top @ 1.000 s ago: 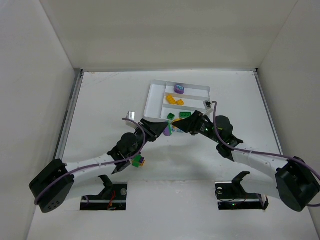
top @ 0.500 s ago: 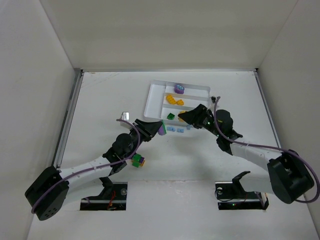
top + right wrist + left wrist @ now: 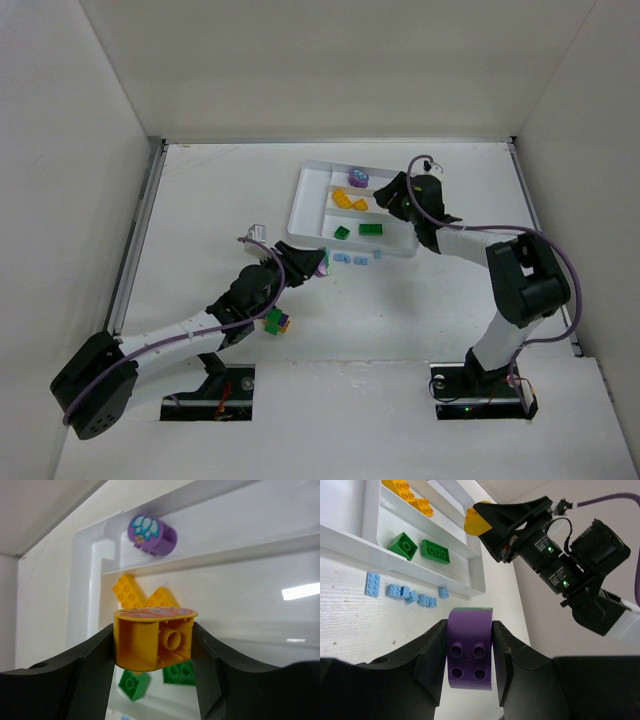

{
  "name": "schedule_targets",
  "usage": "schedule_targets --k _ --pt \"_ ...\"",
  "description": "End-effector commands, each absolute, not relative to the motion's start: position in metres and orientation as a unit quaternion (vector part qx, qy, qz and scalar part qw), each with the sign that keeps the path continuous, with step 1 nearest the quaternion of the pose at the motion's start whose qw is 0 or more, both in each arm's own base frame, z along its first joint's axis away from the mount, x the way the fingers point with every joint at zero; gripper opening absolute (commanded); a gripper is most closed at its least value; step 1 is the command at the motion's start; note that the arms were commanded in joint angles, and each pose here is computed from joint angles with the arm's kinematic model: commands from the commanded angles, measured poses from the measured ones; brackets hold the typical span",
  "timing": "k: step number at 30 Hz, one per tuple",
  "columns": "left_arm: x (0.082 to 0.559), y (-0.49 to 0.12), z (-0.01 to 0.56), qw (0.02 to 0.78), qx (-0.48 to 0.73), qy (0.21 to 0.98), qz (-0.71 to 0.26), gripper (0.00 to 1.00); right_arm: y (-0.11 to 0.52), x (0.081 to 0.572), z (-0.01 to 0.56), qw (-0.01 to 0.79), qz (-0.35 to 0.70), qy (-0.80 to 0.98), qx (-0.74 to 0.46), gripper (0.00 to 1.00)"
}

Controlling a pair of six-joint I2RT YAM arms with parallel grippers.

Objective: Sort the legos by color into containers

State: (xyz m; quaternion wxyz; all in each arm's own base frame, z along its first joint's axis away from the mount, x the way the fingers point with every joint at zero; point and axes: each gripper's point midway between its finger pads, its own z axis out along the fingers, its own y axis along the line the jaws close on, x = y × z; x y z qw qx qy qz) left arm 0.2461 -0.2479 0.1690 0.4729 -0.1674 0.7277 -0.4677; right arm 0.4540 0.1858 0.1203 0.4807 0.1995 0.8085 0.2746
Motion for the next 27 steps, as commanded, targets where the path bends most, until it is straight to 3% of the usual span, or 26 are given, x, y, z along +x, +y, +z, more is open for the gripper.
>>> schedule_targets --k 1,8,13,18,21,27 --pt "0.253 -0.248 0.192 0.497 -0.158 0.709 -0.476 0.21 0.172 0.48 0.127 0.511 0.22 0.808 0.193 0.53" --pt "0.259 -0.249 0.192 0.496 -0.157 0.71 -0.474 0.21 0.171 0.5 0.116 0.512 0.182 0.82 0.177 0.58" --pt "0.263 -0.253 0.196 0.494 -0.155 0.709 -0.479 0.21 0.177 0.506 0.117 0.513 0.184 0.821 0.169 0.71" --pt "0.268 -0.256 0.194 0.487 -0.158 0.711 -0.483 0.21 0.183 0.503 0.12 0.512 0.193 0.821 0.162 0.76" --pt "0.271 -0.259 0.198 0.481 -0.159 0.709 -0.49 0.21 0.186 0.488 0.133 0.515 0.211 0.814 0.168 0.75" --pt "0.279 -0.258 0.213 0.476 -0.177 0.682 -0.526 0.21 0.213 0.422 0.185 0.533 0.288 0.785 0.131 0.63"
